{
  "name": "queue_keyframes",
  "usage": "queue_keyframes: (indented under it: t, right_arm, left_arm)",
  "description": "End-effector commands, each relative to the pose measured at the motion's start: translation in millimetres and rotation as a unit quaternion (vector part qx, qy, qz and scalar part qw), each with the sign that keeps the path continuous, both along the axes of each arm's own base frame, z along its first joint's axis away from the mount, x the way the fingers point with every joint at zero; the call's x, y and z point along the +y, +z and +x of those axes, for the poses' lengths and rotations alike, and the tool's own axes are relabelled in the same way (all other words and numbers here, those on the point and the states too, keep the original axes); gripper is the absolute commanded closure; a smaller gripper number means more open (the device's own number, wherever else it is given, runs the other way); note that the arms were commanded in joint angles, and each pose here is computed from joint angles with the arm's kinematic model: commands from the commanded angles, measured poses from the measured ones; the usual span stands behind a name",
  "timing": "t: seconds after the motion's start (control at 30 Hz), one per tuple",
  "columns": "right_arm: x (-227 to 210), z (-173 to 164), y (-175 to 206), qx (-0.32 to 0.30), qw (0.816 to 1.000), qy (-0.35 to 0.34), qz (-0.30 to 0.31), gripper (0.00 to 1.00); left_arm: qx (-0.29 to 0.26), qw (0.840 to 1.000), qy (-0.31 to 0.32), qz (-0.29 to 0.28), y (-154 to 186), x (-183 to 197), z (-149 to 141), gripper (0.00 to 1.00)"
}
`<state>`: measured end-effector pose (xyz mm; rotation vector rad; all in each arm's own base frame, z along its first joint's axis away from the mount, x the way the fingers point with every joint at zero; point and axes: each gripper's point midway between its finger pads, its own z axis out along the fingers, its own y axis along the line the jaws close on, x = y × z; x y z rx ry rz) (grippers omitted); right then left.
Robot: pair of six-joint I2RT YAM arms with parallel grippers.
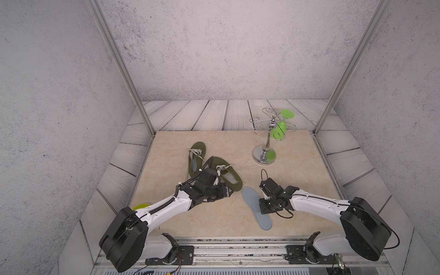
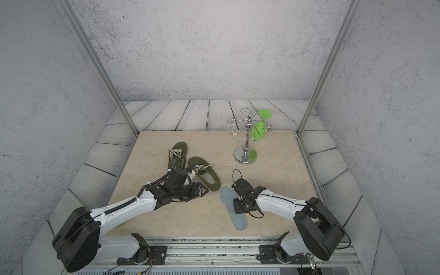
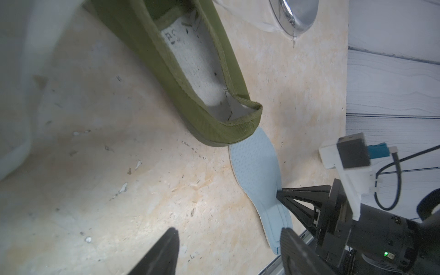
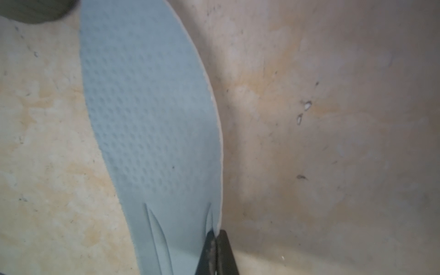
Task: Insert the insole into the shoe
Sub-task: Pick up the insole from the center of the board.
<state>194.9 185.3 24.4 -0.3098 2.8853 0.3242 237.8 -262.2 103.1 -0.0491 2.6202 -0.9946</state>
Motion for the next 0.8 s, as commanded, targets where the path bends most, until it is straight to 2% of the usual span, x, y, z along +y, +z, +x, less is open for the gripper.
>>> queue_keyframes:
  t: [0.0,0.47,0.77]
  right_arm:
    - [-8,0,19,-0.018,1.000,-0.013,-0.005,1.00]
    - [-8,22,97,-0.102,0.994,-0.029,0.020,1.00]
    - [20,37,140,-0.121,0.989,-0.019,0.086,1.00]
  left_arm:
    - [0.002,1.000,-0.010,-0.020,7,-15,3,0.30]
    - [-0.006,0.997,-0.022,-0.076,29,-50,13,0.28]
    - [-0.041,0.989,-0.050,-0.135,54,-71,20,0.29]
